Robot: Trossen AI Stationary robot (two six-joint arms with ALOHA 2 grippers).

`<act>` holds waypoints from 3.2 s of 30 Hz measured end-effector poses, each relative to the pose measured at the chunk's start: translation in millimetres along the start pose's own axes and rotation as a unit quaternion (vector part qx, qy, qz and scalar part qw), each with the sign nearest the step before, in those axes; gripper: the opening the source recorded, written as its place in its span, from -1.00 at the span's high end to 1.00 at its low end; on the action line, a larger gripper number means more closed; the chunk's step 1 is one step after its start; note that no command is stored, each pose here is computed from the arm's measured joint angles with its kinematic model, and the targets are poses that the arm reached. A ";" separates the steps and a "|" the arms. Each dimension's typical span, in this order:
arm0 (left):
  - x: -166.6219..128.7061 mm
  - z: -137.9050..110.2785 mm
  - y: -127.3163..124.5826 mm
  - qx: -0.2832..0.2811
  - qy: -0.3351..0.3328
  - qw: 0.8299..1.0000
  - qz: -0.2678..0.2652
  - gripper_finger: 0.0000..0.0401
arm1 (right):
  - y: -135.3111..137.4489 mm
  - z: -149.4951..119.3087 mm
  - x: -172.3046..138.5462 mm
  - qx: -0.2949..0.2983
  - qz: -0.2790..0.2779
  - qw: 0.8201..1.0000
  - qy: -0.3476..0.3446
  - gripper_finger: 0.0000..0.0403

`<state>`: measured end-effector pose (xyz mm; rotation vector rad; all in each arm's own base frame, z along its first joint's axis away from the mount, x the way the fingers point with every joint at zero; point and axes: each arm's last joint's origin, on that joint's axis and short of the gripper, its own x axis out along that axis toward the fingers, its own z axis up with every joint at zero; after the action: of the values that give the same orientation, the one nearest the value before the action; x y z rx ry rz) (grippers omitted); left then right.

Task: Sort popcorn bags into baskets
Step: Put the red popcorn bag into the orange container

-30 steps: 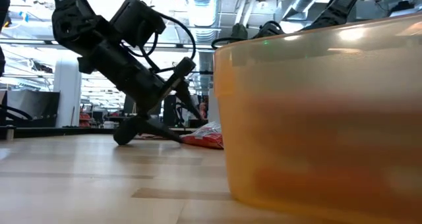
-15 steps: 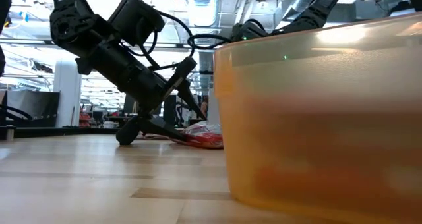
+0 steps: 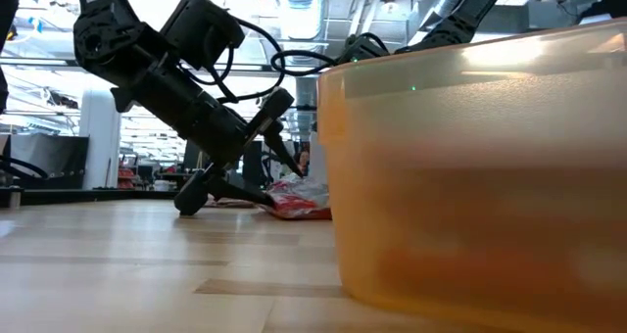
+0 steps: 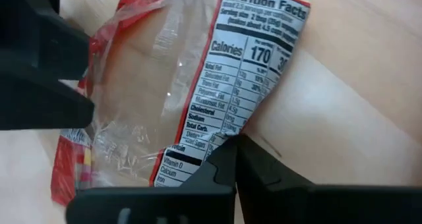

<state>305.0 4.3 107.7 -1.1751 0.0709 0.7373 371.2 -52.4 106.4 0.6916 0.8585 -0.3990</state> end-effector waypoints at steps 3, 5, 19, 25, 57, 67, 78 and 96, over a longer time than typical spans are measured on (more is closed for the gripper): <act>0.0 0.3 -0.3 -0.001 -0.003 1.000 -0.002 -0.12 | 2.7 1.8 -4.2 -0.002 0.007 1.000 -0.005 0.91; 0.1 0.4 -0.4 0.001 -0.004 1.000 -0.002 -0.05 | 3.3 2.4 -4.9 -0.005 0.009 1.000 -0.005 0.92; 0.4 1.7 -1.1 0.047 -0.016 0.999 -0.004 0.93 | 15.9 10.0 -8.3 -0.046 0.002 0.999 0.014 0.93; -1.5 1.7 -4.8 0.067 0.025 0.997 -0.020 0.99 | 22.4 20.5 -43.1 -0.096 -0.012 0.993 0.067 0.89; -41.1 4.8 -183.9 0.398 0.221 0.864 -0.217 1.00 | 12.1 -55.4 -346.6 -0.044 -0.032 0.997 -0.058 0.86; -8.3 -17.5 -235.9 0.586 0.240 0.725 -0.271 1.00 | 2.8 -68.9 -363.4 -0.053 -0.015 0.997 -0.050 0.89; 29.3 -53.5 -244.4 0.680 0.290 0.601 -0.302 1.00 | -1.3 -72.4 -365.8 -0.047 -0.024 0.998 -0.040 0.82; 20.1 -85.9 -241.1 0.728 0.281 0.535 -0.325 0.39 | -4.0 -74.2 -365.7 -0.050 -0.038 0.998 -0.032 0.87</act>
<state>482.1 -103.4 259.2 0.3378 0.6287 -0.5043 108.2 14.4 362.5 0.5532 0.8404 -0.4415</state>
